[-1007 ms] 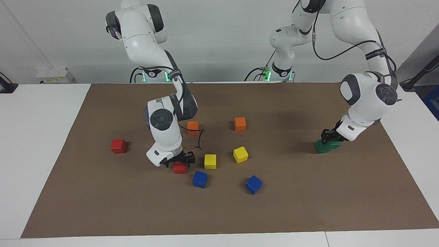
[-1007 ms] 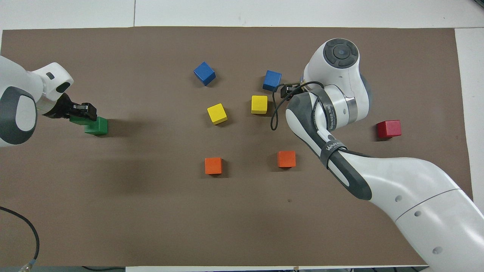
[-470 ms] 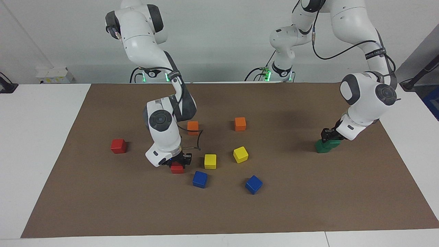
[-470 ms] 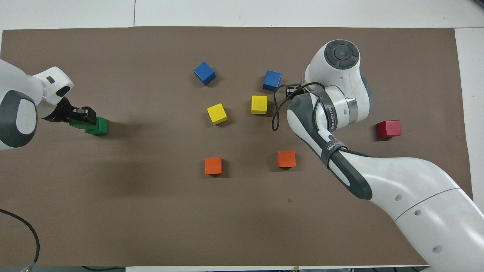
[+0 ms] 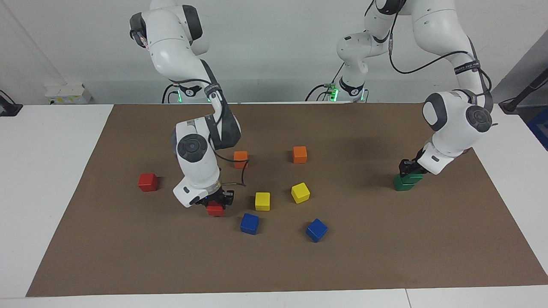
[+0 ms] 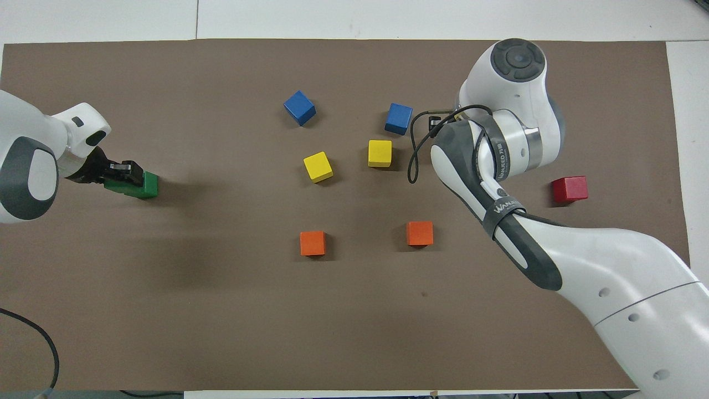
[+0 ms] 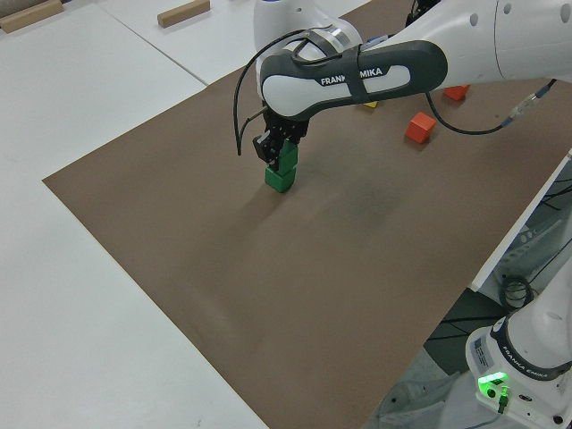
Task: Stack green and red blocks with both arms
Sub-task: 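Lower the second red block onto the placed red with the right gripper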
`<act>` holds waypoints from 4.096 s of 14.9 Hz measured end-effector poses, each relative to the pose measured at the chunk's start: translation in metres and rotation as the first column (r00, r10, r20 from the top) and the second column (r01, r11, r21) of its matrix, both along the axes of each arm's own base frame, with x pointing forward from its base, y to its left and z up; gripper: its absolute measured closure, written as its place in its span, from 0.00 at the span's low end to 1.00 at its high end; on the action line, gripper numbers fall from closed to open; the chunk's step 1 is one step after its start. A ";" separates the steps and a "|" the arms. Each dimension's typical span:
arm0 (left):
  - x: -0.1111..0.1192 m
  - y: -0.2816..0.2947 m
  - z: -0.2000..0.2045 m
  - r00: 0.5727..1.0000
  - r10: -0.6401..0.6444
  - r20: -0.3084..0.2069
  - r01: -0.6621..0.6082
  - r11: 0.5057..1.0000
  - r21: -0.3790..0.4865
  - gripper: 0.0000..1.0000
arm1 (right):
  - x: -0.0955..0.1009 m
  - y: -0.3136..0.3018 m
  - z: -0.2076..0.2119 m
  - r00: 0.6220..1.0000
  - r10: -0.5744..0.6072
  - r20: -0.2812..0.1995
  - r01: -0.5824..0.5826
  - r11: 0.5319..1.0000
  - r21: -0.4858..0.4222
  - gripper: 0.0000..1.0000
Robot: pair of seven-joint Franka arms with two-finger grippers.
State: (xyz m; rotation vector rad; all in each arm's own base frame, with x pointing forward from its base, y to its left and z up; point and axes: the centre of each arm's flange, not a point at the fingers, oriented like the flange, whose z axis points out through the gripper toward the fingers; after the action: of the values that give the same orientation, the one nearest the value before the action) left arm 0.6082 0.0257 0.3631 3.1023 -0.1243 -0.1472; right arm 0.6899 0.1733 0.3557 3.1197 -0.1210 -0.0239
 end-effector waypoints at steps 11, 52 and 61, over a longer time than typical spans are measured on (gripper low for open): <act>-0.003 0.000 -0.008 1.000 0.002 0.000 -0.002 1.000 0.000 0.44 | -0.024 -0.148 0.087 0.987 0.159 -0.016 -0.160 0.987 -0.036 0.45; -0.058 -0.049 0.199 0.998 -0.023 0.057 0.020 0.999 0.041 0.00 | -0.114 -0.240 0.001 0.988 0.149 -0.034 -0.150 0.989 -0.020 0.45; -0.060 -0.067 0.196 0.998 -0.051 0.038 0.049 0.998 0.040 0.00 | -0.115 -0.242 0.000 0.989 0.144 -0.037 -0.145 0.989 -0.019 0.45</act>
State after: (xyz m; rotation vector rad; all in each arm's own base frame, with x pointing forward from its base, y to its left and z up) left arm 0.5479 -0.0408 0.5589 3.1434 -0.2030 -0.0922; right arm 0.5748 -0.0686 0.3560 3.0948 0.1051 -0.0755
